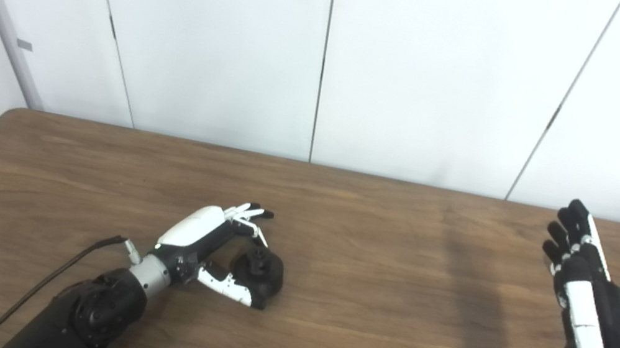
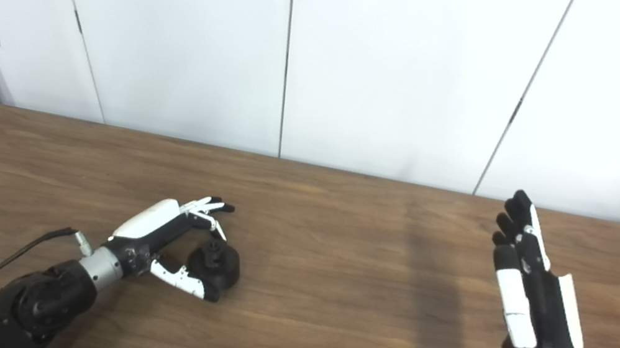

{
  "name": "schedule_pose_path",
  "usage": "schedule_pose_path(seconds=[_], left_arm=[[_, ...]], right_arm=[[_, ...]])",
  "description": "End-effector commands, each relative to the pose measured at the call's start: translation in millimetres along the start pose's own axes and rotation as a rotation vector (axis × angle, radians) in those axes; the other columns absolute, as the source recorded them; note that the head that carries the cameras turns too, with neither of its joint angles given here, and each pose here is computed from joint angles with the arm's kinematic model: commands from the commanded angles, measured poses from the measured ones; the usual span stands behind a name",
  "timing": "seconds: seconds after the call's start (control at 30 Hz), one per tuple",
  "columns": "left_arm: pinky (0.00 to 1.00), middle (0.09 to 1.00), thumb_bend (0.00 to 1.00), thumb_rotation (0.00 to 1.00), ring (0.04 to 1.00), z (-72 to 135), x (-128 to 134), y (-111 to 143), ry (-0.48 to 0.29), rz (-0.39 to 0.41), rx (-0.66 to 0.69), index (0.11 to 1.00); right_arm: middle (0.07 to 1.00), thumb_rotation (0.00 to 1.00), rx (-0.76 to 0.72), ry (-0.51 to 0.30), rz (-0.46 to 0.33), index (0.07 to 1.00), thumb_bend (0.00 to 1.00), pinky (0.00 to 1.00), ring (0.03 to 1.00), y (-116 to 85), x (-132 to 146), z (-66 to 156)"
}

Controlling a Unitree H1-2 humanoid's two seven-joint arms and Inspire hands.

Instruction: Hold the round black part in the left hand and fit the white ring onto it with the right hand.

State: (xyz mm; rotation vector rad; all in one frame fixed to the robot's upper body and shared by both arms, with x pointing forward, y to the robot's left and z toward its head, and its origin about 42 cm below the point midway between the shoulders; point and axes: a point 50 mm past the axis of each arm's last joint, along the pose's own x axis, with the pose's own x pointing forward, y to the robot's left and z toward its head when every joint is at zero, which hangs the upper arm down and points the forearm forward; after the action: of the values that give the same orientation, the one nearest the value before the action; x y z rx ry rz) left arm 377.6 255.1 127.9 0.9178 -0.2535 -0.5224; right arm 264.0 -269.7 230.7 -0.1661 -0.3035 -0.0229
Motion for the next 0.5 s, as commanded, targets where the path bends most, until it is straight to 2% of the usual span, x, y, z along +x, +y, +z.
schedule_pose_path(seconds=[0.0,0.2,0.47], left_arm=[[1.00,0.937,0.52,0.06,1.000,15,3,-10,-0.077,-0.052,0.016,0.483],[1.00,0.930,0.53,0.06,1.000,28,4,-25,-0.128,-0.079,-0.004,0.482],[1.00,0.923,0.53,0.06,1.000,31,6,-34,-0.186,-0.071,0.007,0.482]], right_arm=[[0.985,0.88,-0.009,-0.097,-0.007,0.979,0.58,0.97,0.972,-1,4,16],[0.983,0.88,-0.013,-0.105,-0.008,0.972,0.60,0.96,0.969,1,4,16],[0.980,0.88,-0.011,-0.127,-0.010,0.969,0.59,0.95,0.963,2,4,18]])
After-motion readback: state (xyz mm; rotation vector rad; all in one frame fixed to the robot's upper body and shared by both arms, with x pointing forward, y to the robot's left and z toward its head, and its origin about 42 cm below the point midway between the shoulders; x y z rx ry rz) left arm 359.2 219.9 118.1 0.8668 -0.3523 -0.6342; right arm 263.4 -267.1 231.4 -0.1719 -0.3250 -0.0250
